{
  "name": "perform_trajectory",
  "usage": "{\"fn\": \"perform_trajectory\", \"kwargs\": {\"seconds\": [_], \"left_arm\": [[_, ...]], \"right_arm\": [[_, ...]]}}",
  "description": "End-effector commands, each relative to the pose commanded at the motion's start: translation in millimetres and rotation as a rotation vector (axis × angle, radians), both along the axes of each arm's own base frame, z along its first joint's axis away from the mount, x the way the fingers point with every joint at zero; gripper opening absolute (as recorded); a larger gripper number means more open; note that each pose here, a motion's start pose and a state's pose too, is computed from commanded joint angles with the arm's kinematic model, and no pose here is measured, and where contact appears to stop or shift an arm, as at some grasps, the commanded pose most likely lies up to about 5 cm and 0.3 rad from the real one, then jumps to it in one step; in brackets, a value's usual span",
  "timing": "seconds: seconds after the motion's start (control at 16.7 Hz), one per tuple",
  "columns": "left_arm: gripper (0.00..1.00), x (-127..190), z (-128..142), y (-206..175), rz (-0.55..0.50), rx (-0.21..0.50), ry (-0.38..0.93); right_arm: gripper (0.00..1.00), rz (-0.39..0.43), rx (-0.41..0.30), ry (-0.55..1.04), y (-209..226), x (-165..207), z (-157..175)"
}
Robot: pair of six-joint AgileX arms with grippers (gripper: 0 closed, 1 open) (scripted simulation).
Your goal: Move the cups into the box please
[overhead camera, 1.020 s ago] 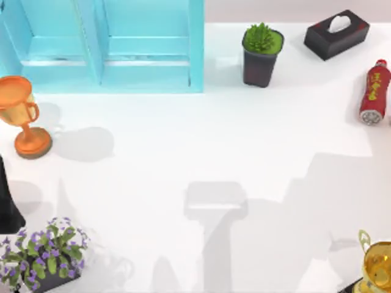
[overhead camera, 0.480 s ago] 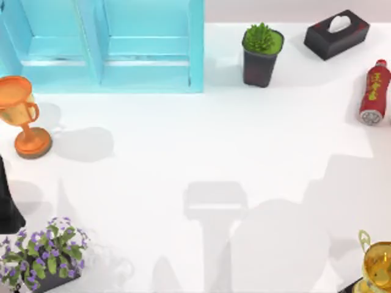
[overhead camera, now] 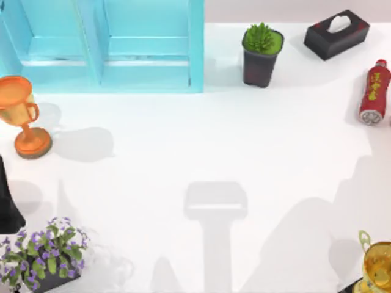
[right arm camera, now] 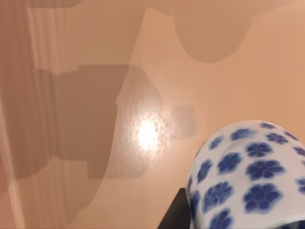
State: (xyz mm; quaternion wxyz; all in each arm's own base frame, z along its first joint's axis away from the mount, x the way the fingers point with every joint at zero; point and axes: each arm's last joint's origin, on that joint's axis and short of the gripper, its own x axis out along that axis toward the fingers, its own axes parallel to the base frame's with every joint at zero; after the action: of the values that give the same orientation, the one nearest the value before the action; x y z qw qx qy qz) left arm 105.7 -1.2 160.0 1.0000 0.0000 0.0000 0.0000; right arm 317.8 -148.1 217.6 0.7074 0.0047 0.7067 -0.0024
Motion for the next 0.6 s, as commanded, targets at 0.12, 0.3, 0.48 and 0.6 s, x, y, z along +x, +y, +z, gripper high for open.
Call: {"fn": "perform_trajectory", "kwargs": {"seconds": [0.12,0.3,0.48,0.6], "left_arm": [[1.0,0.0,0.0,0.0,0.0,0.0,0.0],[1.0,0.0,0.0,0.0,0.0,0.0,0.0],[1.0,0.0,0.0,0.0,0.0,0.0,0.0],[1.0,0.0,0.0,0.0,0.0,0.0,0.0]], "right_arm": [[0.0,0.0,0.0,0.0,0.0,0.0,0.0],[0.23,0.0,0.0,0.0,0.0,0.0,0.0],[0.45,0.0,0.0,0.0,0.0,0.0,0.0],[0.6,0.0,0.0,0.0,0.0,0.0,0.0]]}}
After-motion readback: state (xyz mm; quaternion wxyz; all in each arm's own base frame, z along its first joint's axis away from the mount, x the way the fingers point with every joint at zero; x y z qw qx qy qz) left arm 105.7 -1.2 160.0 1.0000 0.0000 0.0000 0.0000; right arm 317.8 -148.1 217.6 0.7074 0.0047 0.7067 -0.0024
